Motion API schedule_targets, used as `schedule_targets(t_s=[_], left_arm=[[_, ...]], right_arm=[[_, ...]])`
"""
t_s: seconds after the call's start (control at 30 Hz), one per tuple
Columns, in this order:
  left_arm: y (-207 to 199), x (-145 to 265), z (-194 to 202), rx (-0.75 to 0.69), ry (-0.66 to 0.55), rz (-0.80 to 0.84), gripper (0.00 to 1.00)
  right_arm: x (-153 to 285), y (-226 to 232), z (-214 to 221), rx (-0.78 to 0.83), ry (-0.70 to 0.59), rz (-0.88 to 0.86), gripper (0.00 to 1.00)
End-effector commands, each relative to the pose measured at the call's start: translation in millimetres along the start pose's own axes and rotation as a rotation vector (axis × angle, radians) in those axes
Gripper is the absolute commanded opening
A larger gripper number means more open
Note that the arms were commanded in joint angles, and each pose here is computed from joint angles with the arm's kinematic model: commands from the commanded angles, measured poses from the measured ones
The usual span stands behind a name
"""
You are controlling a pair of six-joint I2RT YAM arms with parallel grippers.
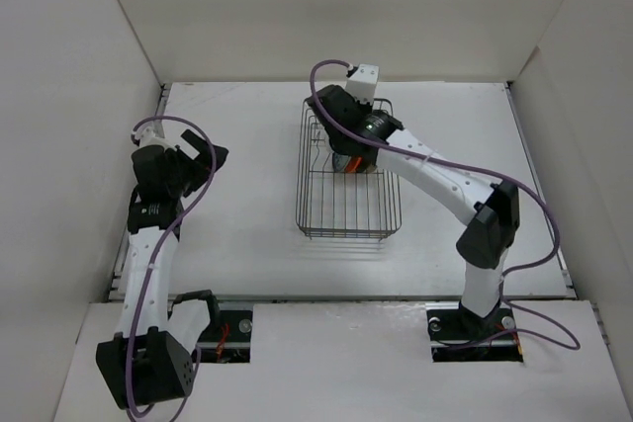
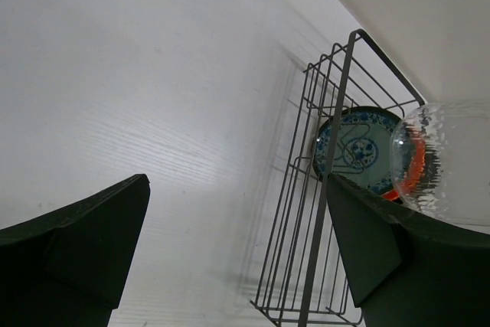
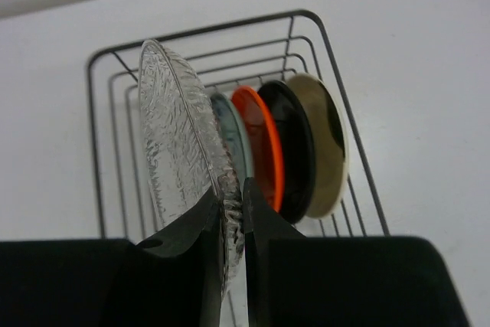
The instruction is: Load the plates into the dish rack
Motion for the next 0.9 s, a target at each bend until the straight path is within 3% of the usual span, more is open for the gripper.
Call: schedule_targets(t_s=[0.0,0.2,0.87], left_arm=[[-11,3,-9,-0.007,-0.026,0.036,1.00],[3,3,-19,0.015,-0.067,-0.041,1.00],[5,4,-18,0.021,-0.060,-0.046,1.00]], right_arm=[[4,-19,-12,0.019,-0.031,0.126,0.00],[-12,-4,-7,0.066,-0.020,0.170,0.00],[-41,5,13,0.155,0.009,0.241,0.00]])
Point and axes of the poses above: each gripper's point midway between its finger pads, its own x axis back along the fingers, its own y axis along the line the jaws close on, z = x × y, the point moved 3 cm from there along x, back along the fingers, and after that the axes turned 11 degrees about x, right-handed, at the moved point
